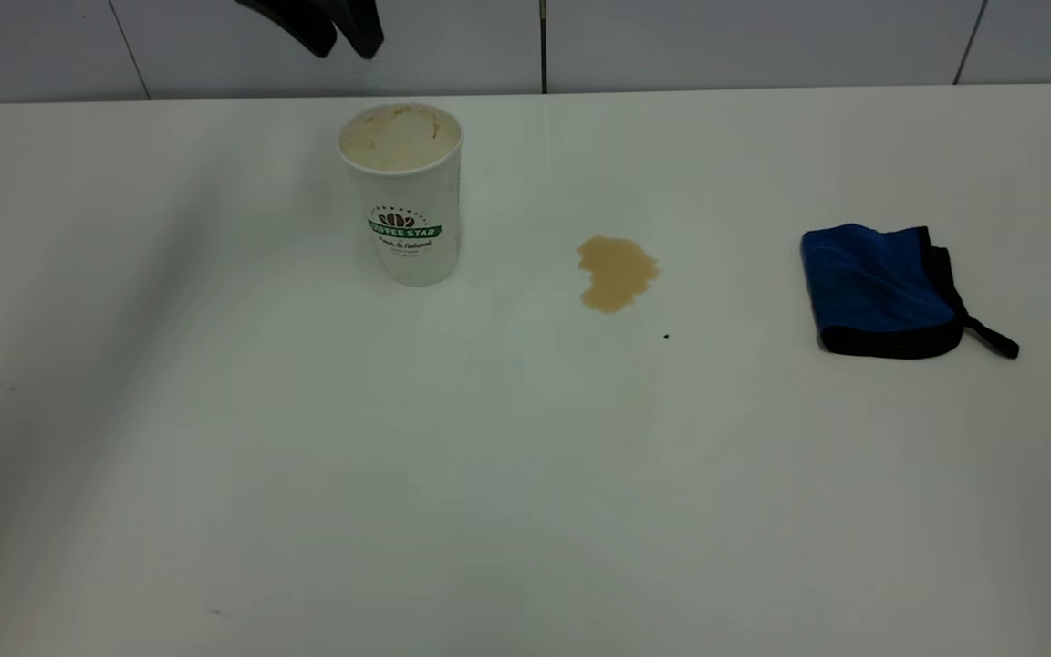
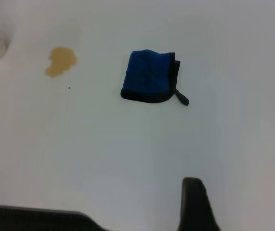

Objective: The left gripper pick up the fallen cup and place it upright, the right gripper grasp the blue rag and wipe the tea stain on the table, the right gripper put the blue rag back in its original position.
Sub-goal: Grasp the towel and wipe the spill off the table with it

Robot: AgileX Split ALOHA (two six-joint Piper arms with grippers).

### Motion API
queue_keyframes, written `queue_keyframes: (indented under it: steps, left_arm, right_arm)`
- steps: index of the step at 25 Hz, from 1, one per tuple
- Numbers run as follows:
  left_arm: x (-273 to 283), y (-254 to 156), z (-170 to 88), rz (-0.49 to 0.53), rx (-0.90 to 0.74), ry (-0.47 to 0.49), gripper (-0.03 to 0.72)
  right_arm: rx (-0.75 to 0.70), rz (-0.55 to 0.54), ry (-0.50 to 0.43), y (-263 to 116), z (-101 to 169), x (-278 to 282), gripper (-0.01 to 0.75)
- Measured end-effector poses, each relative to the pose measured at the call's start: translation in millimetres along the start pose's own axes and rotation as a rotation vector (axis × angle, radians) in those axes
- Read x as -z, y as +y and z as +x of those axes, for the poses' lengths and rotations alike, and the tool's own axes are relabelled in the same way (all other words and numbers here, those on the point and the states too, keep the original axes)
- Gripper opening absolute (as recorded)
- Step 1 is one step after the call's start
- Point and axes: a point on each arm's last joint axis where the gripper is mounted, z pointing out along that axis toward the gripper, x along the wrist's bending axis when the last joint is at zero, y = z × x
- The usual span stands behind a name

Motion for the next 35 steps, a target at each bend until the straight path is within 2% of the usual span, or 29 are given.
queue_keyframes:
  steps: [3,8,17,21,24,30,35]
  left_arm:
    - [54,6,-13,-0.042,-0.025,-0.002,0.422]
    - [146,-5,-38,-0.045,-0.050,-0.012,0.422]
    - [274,-28,-70,-0.304,0.005,0.031,0.422]
    - [309,-64,-82,-0.329,0.007,0.059,0.422]
    - [308,-104,-83,-0.251,0.025,0.099,0.422]
    - [260,-197,-80,0.012,0.047,0.119,0.422]
    - [235,-262,-82,0.137,0.047,0.124,0.443]
  right_arm:
    - [0.000,0.000,0.000,0,0,0,0.509]
    - [0.000,0.000,0.000,0,0,0,0.509]
    - [0.000,0.000,0.000,0,0,0,0.509]
    - [0.000,0.000,0.000,0,0,0,0.509]
    - [0.000,0.000,0.000,0,0,0,0.509]
    - [0.000,0.000,0.000,0,0,0,0.509]
    - [0.000,0.000,0.000,0,0,0,0.509]
